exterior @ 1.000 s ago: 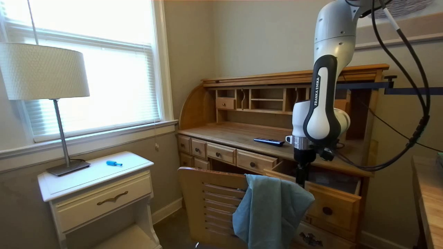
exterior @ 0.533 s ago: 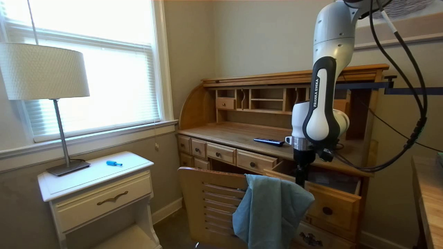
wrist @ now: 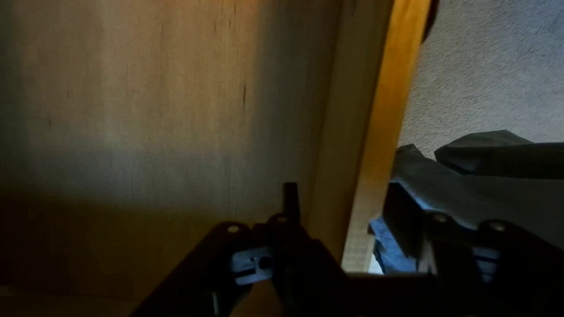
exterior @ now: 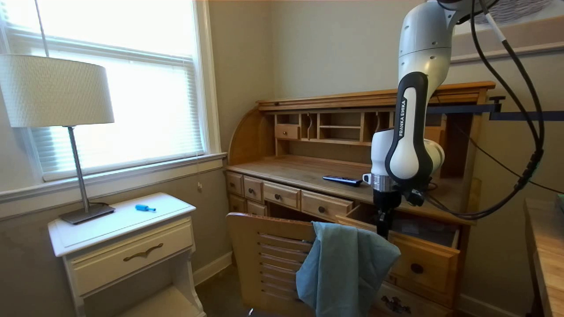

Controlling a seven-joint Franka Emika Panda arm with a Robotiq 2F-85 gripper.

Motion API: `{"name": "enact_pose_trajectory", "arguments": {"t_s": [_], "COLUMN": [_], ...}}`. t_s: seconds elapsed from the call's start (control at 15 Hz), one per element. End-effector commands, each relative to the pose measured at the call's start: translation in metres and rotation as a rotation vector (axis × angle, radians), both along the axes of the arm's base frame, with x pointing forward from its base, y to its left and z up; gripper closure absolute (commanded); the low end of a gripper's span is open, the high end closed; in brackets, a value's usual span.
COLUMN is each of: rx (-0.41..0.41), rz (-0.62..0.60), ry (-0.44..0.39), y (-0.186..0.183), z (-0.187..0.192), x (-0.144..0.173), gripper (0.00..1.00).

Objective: Close the right drawer.

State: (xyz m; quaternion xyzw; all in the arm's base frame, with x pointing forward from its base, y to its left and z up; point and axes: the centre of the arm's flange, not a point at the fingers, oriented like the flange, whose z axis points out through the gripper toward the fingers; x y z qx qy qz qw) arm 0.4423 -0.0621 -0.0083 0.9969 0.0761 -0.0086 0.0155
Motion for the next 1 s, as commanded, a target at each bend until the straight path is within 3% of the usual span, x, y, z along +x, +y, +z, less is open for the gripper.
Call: {"name": "enact_pose_trajectory", "arguments": {"t_s": [0.0,0.27,0.6,0.93], "rx": [-0.005,0.017,0.007,-0.024], "rz": [-0.009,-0.075,-0.078,-0.019], "ry": [-0.01,-0.01,0.012,0.122], "y": [0.003,-0.002,-0.004,-0.037], "z": [0.003,0.007,0.006,-0.004], "x": [0.001,0.001,0.0,-0.002], "gripper": [0.76,0.99,0.95,0.95]}}
